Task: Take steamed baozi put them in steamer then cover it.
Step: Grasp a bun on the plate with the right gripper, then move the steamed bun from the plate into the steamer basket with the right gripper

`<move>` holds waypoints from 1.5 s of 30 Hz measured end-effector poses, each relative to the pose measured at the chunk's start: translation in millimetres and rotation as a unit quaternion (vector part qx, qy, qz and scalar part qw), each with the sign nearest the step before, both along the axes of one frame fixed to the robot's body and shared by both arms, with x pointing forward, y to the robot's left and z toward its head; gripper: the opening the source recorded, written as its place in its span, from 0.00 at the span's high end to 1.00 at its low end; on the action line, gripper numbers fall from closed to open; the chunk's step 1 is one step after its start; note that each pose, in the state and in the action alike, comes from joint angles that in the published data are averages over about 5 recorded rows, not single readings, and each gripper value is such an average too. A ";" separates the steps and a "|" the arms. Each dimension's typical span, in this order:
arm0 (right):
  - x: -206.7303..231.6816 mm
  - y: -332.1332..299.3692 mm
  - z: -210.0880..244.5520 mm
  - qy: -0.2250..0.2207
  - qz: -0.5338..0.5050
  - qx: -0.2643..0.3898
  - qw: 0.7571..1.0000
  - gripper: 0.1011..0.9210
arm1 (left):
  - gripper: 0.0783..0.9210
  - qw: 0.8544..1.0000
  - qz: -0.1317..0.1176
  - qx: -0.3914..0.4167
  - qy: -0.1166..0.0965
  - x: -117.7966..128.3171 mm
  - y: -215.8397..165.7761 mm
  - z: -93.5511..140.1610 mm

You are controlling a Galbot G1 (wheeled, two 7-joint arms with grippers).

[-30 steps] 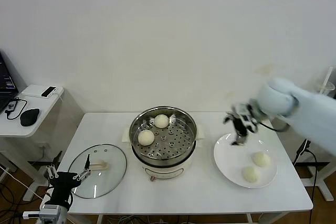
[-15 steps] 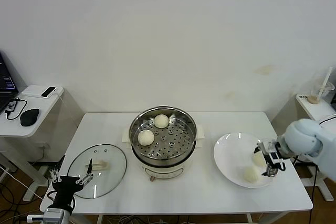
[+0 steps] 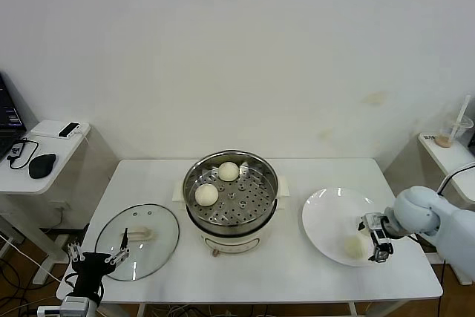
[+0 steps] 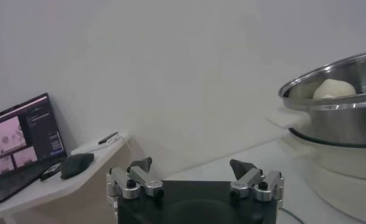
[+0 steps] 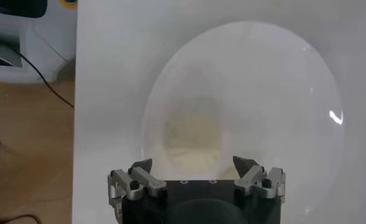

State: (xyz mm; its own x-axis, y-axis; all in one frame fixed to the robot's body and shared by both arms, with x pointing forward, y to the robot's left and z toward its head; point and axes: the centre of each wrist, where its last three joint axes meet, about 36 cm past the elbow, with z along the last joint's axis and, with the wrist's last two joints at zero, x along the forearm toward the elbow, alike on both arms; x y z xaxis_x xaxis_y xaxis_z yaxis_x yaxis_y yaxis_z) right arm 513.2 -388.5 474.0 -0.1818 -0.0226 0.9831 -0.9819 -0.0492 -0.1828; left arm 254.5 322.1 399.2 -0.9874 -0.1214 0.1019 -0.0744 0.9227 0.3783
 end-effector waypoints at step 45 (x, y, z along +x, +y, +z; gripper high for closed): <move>67.9 22.0 127.1 -0.066 -0.012 0.062 0.996 0.37 | 0.12 1.000 0.004 0.000 -0.016 2.0 4.6 11.1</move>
